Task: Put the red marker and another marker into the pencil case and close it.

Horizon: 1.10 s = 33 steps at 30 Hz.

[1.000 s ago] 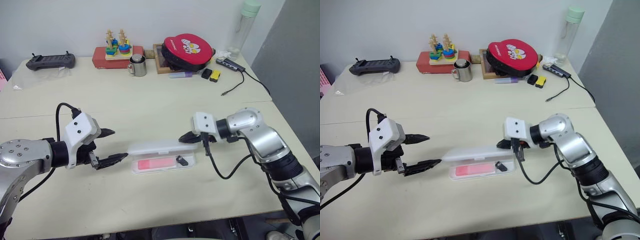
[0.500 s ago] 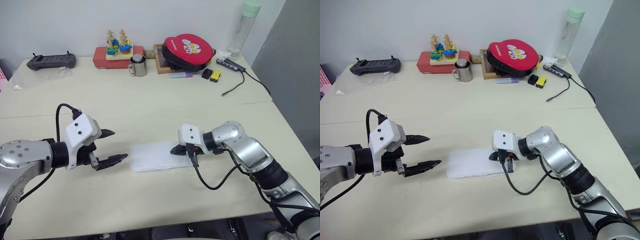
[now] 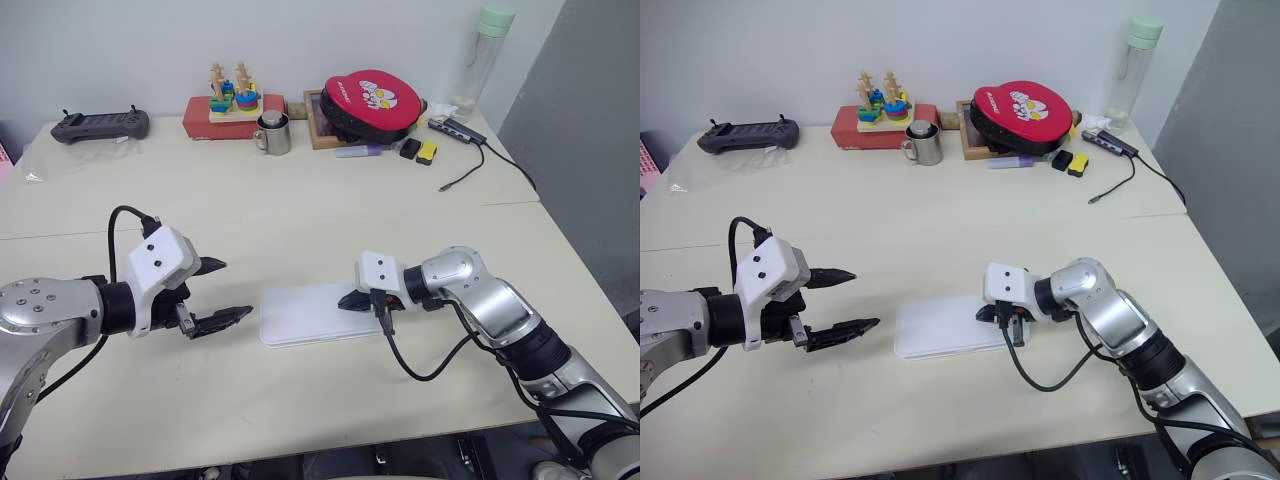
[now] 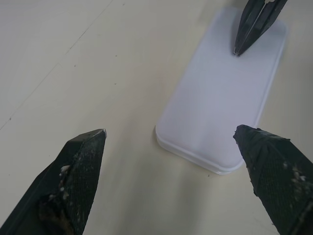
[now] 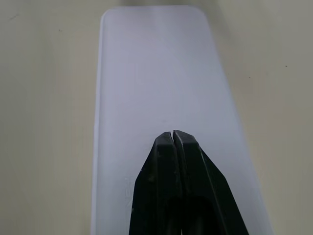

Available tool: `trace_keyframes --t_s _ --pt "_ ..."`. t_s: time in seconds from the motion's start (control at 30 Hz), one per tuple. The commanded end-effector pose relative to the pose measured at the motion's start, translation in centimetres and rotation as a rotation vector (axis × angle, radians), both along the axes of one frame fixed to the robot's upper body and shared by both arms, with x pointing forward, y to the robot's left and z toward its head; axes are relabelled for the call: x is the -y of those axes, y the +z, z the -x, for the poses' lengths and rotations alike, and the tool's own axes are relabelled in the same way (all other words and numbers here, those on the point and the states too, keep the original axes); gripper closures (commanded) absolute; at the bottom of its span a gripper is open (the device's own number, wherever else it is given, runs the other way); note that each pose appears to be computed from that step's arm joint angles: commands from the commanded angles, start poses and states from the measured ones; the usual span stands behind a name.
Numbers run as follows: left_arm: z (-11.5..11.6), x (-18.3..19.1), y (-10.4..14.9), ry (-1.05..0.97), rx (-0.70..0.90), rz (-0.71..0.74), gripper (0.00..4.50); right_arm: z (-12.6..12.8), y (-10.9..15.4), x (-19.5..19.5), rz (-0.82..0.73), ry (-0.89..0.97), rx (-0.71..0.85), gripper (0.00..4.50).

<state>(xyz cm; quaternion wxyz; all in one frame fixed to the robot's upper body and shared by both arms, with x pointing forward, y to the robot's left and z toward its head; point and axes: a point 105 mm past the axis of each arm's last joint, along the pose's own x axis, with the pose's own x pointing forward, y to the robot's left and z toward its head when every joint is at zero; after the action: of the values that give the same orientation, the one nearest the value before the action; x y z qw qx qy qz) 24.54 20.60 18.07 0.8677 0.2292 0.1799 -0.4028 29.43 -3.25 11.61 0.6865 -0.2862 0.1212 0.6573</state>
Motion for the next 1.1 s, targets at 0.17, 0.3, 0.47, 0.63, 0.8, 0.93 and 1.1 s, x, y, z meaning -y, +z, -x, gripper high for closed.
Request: trace_keyframes --t_s 0.17,0.3,0.47,0.63,0.8,0.93,1.1 --pt "0.3 -1.3 0.0 0.260 0.138 0.222 0.00 -0.6 7.4 1.4 -0.247 -0.085 0.051 4.47" --pt "0.8 -4.8 -1.8 0.592 0.205 0.304 0.00 -2.2 8.0 3.7 -0.317 -0.279 0.108 4.47" --pt "1.6 -6.7 -3.0 0.758 0.277 0.271 0.00 -3.8 7.0 6.6 -0.378 -0.494 0.113 4.47" --pt "2.1 -9.5 -4.7 0.946 0.344 0.203 0.00 -5.2 3.6 9.8 -0.456 -0.813 0.075 4.47" --pt "3.0 -9.8 -6.9 1.044 0.308 0.227 0.00 -4.9 1.0 11.8 -0.517 -1.029 0.111 4.47" --pt "2.9 -9.5 -7.8 1.050 0.293 0.234 0.00 -4.4 -0.2 11.7 -0.516 -1.062 0.120 4.47" --pt "2.7 -9.5 -8.2 1.062 0.290 0.245 0.00 -4.3 -0.7 12.1 -0.510 -1.102 0.156 4.47"
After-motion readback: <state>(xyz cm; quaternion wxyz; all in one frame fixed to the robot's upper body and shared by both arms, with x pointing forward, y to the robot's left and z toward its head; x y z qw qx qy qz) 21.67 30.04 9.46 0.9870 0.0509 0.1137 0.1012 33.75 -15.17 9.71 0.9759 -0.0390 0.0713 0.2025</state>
